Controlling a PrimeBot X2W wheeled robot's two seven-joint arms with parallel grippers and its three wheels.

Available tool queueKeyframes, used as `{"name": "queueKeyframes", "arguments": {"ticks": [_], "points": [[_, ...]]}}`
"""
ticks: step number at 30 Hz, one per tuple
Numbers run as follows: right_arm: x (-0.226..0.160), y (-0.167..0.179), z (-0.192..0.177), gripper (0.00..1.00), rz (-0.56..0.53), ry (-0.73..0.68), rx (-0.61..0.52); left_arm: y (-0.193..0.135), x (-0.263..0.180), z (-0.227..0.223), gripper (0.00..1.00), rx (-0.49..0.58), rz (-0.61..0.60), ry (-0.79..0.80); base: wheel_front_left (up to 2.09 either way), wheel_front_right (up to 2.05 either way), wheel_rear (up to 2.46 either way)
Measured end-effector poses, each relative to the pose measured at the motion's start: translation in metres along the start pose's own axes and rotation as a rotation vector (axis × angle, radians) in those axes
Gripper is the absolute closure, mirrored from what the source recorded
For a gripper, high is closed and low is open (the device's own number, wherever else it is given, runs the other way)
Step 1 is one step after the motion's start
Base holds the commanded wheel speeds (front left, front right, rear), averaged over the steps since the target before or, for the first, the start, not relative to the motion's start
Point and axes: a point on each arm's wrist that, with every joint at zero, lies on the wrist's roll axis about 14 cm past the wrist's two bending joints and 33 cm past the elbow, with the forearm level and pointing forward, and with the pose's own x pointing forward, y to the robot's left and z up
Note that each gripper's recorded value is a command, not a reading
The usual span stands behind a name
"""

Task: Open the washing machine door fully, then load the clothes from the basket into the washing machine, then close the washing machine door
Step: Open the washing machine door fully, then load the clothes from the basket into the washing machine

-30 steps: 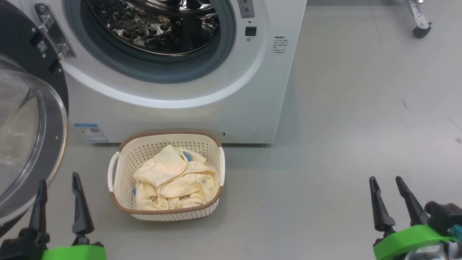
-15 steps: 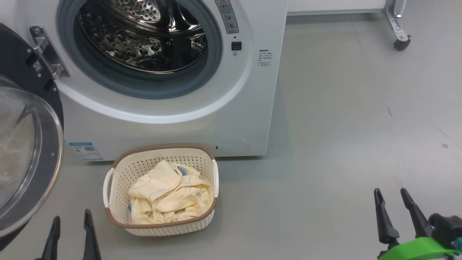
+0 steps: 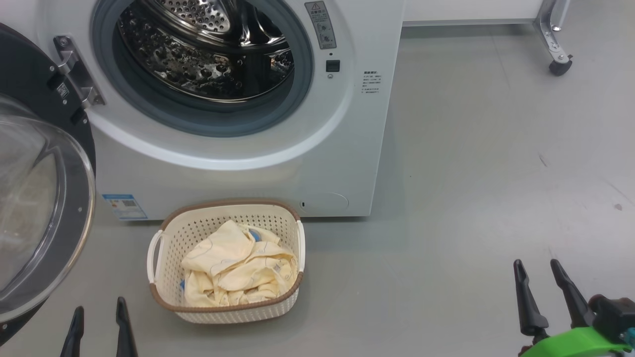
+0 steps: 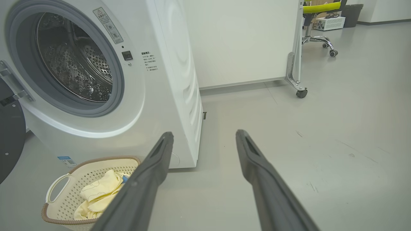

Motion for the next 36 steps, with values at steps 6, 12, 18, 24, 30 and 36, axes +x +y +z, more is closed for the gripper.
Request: {"name": "queueKeyframes", "arguments": {"ticks": [6,12,18,24,30,36], "points": [[0.000,0.001,-0.001,0.00,0.000,0.003,0.004,-0.001,-0.001,-0.007,0.00,0.000,-0.009,0.023,0.00,0.00,0.00],[0.000,0.001,-0.002,0.00,0.001,0.005,0.005,-0.004,-0.002,-0.011,0.00,0.001,-0.022,0.036,0.05,-0.05,0.00],[0.000,0.001,-0.003,0.00,-0.001,0.009,0.005,-0.007,-0.003,-0.018,0.00,-0.002,-0.038,0.060,0.71,-0.71,0.00],[0.001,0.001,-0.005,0.00,-0.002,0.015,0.005,-0.007,-0.003,-0.023,0.00,-0.002,-0.040,0.076,1.37,-1.37,0.00],[0.002,0.001,-0.006,0.00,-0.003,0.021,0.006,-0.009,-0.001,-0.024,0.00,-0.003,-0.045,0.079,1.46,-1.46,0.00],[0.004,0.001,-0.005,0.00,-0.003,0.018,0.006,-0.009,0.002,-0.023,0.00,0.009,-0.040,0.075,1.03,-1.02,0.00]]}}
